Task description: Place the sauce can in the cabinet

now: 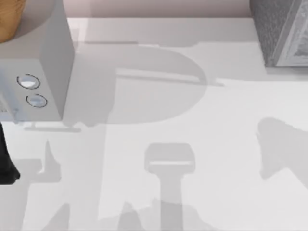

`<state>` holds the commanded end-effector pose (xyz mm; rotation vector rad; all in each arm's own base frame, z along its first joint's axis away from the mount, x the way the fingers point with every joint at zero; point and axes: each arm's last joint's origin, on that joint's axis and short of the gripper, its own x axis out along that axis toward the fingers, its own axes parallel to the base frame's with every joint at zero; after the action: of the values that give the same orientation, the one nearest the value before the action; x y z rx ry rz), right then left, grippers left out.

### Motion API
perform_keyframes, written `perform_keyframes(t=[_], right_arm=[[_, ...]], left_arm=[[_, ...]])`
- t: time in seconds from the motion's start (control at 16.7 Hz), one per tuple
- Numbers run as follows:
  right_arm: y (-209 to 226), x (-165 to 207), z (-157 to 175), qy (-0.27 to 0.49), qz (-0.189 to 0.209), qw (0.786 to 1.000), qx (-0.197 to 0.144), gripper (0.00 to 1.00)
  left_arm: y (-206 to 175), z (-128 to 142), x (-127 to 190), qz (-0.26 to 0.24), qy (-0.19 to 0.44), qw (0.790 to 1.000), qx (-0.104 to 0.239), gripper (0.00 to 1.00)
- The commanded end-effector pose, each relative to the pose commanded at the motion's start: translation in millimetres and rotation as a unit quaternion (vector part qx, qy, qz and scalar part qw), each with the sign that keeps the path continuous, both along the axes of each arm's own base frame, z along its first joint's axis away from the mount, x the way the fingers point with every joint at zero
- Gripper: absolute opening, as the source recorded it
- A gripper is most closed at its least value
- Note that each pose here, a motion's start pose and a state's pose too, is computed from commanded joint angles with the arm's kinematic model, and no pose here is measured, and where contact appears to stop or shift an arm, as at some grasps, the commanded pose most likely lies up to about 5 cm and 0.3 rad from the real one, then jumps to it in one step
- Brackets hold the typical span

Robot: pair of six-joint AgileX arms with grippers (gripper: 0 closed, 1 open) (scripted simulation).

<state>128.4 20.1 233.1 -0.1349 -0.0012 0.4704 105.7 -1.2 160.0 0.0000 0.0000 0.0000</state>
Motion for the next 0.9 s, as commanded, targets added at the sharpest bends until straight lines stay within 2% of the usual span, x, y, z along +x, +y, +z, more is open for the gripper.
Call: perform_keyframes(t=[0.24, 0.42, 0.54, 0.9], right_arm=[[-11, -20, -42, -0.011, -0.133, 0.990, 0.039, 0.00], [-19, -23, -66, -0.004, -0.210, 0.976, 0.060, 0.00], [-21, -23, -73, 0.000, -0.232, 0.970, 0.067, 0.00], [-21, -23, -73, 0.002, -0.230, 0.971, 0.067, 0.00]], left_arm=[[0, 0, 0, 0.000, 0.000, 1.000, 0.000, 1.00], [0, 0, 0, 0.000, 0.000, 1.000, 0.000, 1.00], [0, 0, 0, 0.000, 0.000, 1.000, 0.000, 1.00], [0, 0, 0, 0.000, 0.000, 1.000, 0.000, 1.00]])
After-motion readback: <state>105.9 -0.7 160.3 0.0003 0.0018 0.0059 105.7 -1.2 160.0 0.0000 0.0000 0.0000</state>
